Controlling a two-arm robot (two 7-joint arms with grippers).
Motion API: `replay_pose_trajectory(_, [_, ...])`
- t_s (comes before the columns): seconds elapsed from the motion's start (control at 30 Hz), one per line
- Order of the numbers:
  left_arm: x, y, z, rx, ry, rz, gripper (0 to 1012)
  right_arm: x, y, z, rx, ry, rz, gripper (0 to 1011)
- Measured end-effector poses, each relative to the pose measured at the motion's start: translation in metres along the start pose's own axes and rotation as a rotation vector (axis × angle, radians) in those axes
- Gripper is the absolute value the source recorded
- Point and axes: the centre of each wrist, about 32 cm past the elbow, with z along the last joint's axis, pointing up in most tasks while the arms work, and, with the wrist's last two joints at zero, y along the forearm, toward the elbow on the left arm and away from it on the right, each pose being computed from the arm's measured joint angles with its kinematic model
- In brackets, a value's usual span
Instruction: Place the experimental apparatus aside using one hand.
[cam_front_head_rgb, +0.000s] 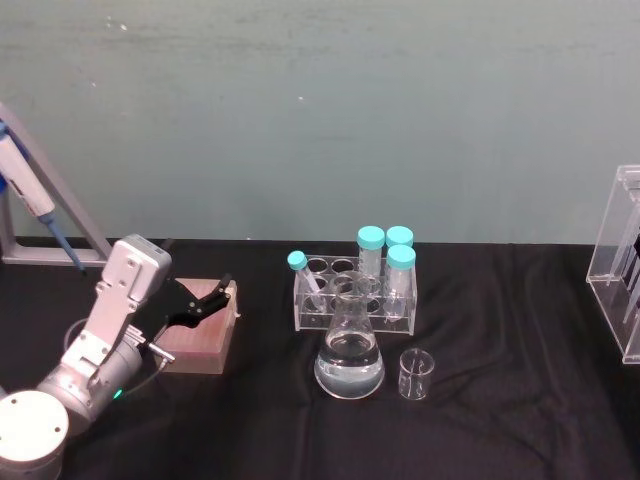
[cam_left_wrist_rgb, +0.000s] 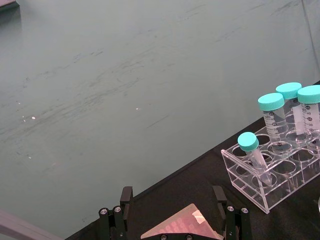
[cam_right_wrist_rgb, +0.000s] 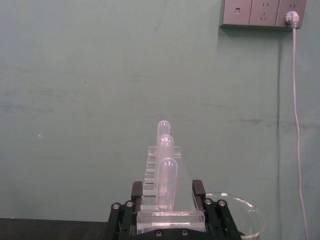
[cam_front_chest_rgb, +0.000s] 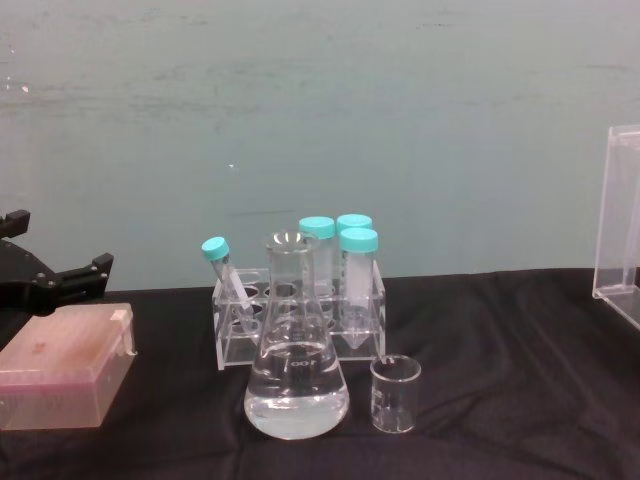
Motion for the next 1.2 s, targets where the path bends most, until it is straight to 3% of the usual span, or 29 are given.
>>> replay_pose_trajectory(1.2, [0.0000, 0.0000, 0.0000, 0.000, 0.000, 0.000, 1000, -0.0003, -0.0006, -0.0020, -0.020, 0.014, -0.010, 616])
